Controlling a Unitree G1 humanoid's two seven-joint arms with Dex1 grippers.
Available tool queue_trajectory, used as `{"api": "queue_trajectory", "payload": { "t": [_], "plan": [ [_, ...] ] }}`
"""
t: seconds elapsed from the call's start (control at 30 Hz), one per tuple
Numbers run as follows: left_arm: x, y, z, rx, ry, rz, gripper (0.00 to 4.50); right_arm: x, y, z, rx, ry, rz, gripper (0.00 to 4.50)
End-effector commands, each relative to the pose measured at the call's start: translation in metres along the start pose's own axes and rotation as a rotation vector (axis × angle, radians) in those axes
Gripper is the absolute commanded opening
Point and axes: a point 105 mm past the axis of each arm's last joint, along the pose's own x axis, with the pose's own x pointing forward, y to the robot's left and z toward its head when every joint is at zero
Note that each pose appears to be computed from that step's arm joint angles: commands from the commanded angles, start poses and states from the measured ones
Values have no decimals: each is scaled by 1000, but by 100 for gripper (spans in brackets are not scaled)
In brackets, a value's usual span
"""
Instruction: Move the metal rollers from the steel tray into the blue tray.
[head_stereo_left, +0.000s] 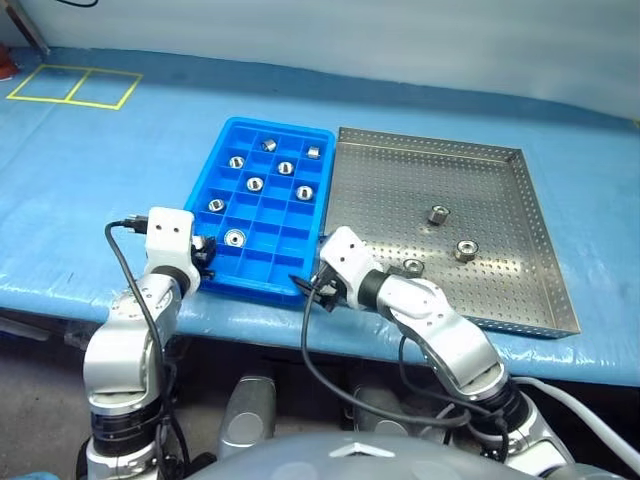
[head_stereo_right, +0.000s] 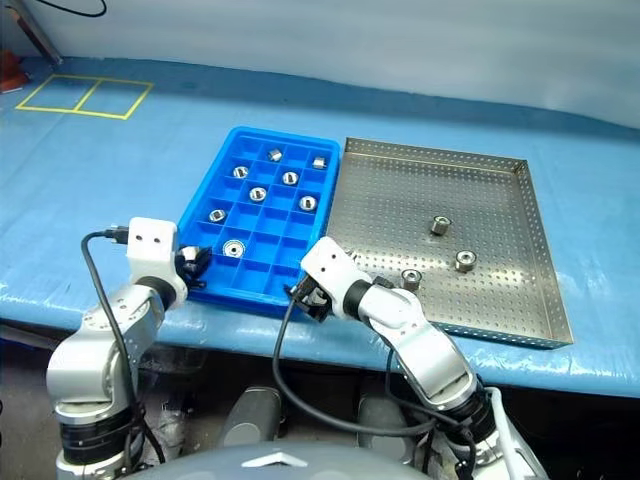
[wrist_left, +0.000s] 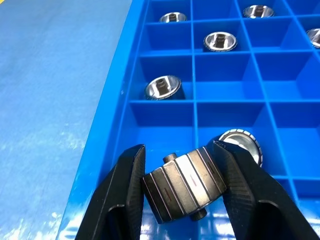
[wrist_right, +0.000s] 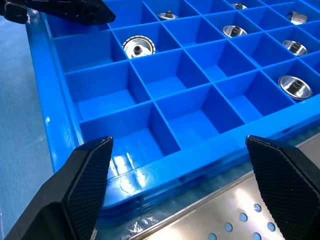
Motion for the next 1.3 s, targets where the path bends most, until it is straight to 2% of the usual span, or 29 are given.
{"api": "queue_trajectory", "payload": {
  "t": [0.03, 0.07, 0.27, 0.33, 0.53, 0.7, 0.83, 0.97, 1.07, 1.17, 1.3],
  "plan": [
    [-9, 2, 8, -4, -32, 25, 189, 0, 2, 9, -17, -41, 19, 450],
    [-9, 1, 5, -9, -20, 25, 189, 0, 2, 9, -17, -41, 20, 450],
    [-4, -3, 7, -32, -17, 6, 394, -1, 4, 7, -13, -36, 19, 450],
    [-2, -7, 13, -30, -37, -20, 446, -1, 4, 7, -11, -35, 11, 450],
    [17, -34, 49, 7, -137, -184, 446, -11, -6, 3, 8, -24, -67, 450],
    [40, -86, 79, 78, -201, -426, 446, -27, -18, -6, 40, 0, -182, 450],
    [49, -122, 90, 126, -228, -571, 446, -43, -31, -14, 69, 22, -308, 450],
    [47, -157, 91, 215, -299, -688, 446, -70, -76, -36, 145, 110, -646, 450],
    [33, -180, 89, 190, -378, -804, 446, -95, -106, -54, 250, 169, -879, 450],
    [15, -201, 78, 211, -478, -910, 446, -107, -126, -62, 301, 192, -993, 450],
    [-3, -212, 55, 247, -513, -1003, 446, -101, -140, -61, 322, 175, -1005, 450]
  ]
}}
